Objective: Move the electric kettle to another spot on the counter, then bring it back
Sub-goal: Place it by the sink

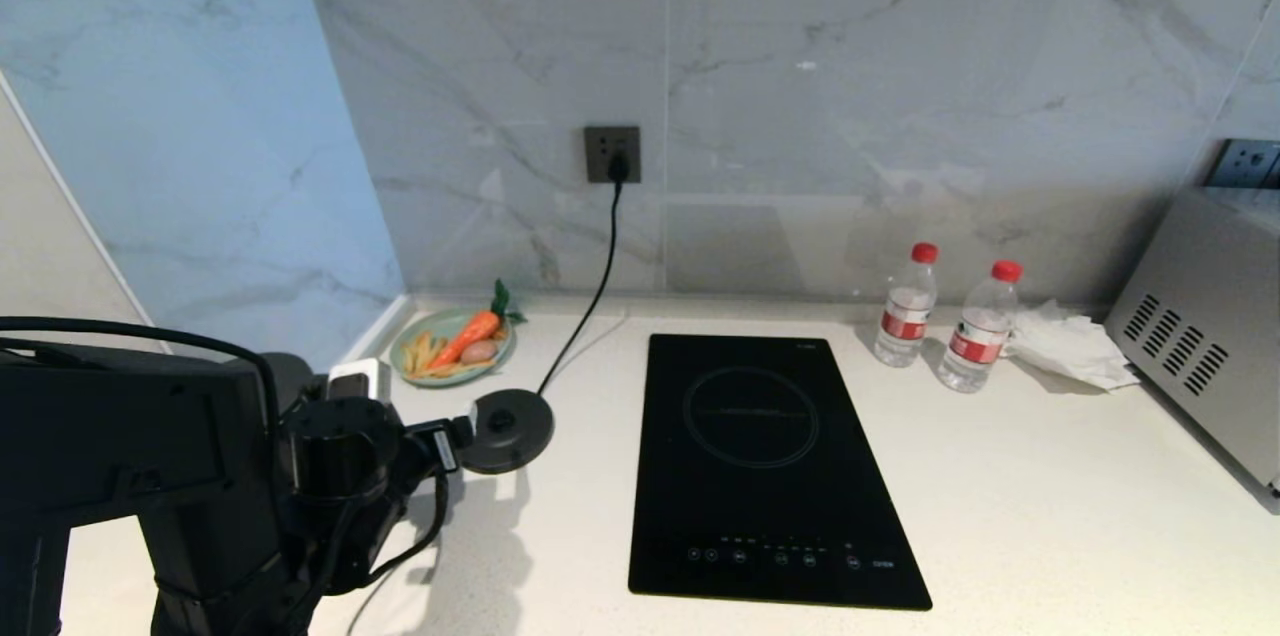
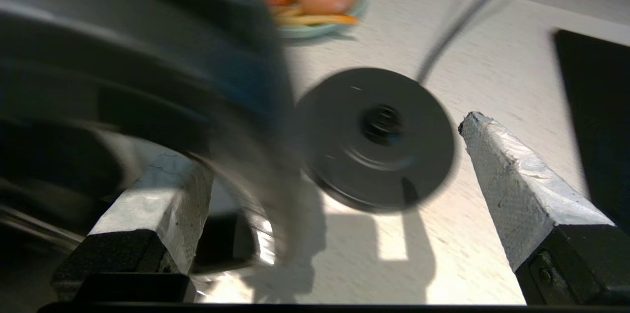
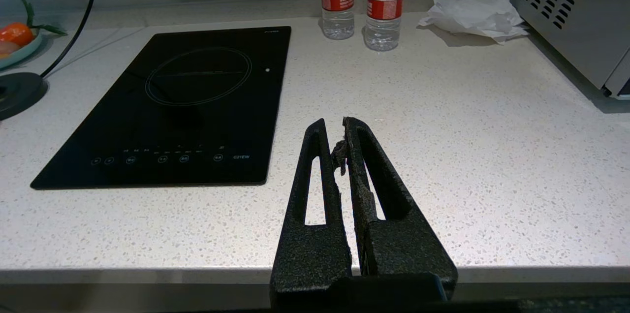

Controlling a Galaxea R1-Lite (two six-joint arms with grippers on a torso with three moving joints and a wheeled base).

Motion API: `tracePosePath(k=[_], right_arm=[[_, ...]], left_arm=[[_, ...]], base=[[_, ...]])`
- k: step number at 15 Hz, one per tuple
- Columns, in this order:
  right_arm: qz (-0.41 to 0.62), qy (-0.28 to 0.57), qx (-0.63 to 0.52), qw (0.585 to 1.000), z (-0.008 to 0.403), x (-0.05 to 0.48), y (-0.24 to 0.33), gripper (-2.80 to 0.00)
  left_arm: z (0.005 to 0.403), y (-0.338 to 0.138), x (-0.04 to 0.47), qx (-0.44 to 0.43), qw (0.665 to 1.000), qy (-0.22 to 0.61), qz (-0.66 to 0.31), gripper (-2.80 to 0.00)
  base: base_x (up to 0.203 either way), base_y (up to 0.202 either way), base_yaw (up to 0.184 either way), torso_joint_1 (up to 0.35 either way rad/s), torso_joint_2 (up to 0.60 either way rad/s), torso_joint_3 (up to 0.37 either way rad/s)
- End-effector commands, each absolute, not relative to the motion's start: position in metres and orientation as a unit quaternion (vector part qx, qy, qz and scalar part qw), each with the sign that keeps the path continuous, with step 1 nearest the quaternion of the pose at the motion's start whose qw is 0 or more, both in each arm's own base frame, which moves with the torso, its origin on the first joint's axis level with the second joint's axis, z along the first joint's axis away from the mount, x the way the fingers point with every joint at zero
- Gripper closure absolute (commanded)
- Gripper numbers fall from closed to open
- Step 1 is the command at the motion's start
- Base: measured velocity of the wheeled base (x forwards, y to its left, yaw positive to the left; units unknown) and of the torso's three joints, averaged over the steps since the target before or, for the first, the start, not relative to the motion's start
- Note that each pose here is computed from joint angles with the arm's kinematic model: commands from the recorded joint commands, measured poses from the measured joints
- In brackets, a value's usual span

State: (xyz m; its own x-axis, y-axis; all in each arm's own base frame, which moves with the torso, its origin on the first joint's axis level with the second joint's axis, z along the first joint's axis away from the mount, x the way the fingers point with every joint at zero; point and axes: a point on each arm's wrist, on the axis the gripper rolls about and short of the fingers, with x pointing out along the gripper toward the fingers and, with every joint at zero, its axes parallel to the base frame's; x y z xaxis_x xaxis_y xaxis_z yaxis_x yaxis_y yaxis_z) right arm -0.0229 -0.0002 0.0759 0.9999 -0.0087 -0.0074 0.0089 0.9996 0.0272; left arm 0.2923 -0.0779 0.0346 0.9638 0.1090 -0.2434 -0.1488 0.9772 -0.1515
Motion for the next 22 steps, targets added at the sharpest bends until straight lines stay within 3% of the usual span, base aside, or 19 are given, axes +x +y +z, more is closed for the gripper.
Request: tracePosePath(k=[1,22], right_arm=[[-0.004,0.004,0.014,1.0,0.076,-0.023,0.0,0.0],[-0.005,0.005,0.014,1.0,0.076,-0.023,0.0,0.0]], left_arm=[[0.03,-0.066,0.298,-0.087,0.985,0.117,0.088,-2.8],[0.044,-0.059,0.271,-0.109,0.982,0.121,0.093,-2.8]], base=[[0.0,0.0,0.0,0.0,0.0,0.0],[0.0,0.0,0.0,0.0,0.0,0.0]])
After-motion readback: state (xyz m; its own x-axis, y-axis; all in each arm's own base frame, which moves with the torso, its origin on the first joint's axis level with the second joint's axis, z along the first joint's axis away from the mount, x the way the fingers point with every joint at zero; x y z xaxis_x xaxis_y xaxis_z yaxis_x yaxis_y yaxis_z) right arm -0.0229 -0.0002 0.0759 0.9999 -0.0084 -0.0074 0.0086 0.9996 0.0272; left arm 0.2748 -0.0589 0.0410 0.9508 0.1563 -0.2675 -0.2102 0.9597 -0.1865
